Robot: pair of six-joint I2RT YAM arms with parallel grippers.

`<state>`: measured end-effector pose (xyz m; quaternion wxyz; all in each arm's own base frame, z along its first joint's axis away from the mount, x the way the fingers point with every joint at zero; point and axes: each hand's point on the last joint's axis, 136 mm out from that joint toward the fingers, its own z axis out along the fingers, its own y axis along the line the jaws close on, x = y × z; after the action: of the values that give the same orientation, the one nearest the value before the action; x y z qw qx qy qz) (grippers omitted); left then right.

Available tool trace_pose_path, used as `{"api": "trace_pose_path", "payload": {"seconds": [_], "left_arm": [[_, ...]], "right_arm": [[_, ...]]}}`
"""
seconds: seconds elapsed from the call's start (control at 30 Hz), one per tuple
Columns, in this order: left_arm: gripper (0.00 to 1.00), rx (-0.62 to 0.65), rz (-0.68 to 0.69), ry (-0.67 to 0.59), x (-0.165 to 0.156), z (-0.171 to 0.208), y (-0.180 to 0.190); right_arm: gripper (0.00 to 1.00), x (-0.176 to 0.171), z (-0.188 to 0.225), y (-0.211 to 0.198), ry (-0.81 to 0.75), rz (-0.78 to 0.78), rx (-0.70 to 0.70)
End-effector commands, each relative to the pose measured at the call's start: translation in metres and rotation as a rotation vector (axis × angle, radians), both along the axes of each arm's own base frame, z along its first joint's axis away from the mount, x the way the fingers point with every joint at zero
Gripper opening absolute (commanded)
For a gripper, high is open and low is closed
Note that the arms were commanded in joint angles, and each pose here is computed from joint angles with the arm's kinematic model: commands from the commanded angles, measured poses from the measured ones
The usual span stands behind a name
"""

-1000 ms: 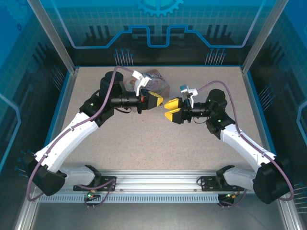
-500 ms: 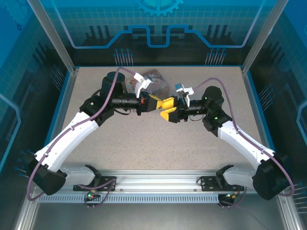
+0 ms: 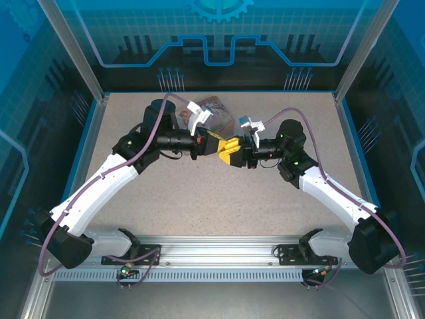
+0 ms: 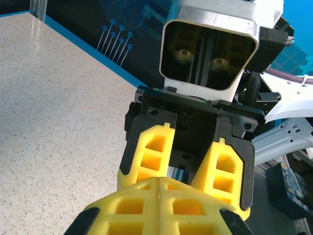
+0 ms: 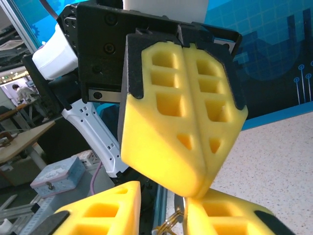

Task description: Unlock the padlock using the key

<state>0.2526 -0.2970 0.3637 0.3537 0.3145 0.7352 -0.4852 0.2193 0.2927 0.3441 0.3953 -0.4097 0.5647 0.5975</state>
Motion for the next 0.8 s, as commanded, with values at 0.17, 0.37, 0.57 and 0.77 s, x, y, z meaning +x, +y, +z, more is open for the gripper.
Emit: {"api": "trace_pose_path", "payload": {"seconds": [0.17,0.37,0.57,0.77], "left_arm": [[0.00,0.020,-0.006,-0.026,-0.001,0.004,0.001],[0.00,0.024,-0.009,-0.031,-0.002,0.005,0.002],[0.00,0.026,-0.006,-0.034,-0.001,0.006,0.002],[0.00,0.026,0.001,-0.037,0.000,0.007,0.003]], "right_arm": [[0.17,0.002,0.012,-0.007,-0.026,-0.022,0.012],[0.16,0.004,0.011,-0.012,-0.019,-0.042,0.006],[0.12,0.005,0.008,-0.014,-0.010,-0.047,-0.003],[0.10,0.005,0.005,-0.014,-0.002,-0.042,-0.009]]}}
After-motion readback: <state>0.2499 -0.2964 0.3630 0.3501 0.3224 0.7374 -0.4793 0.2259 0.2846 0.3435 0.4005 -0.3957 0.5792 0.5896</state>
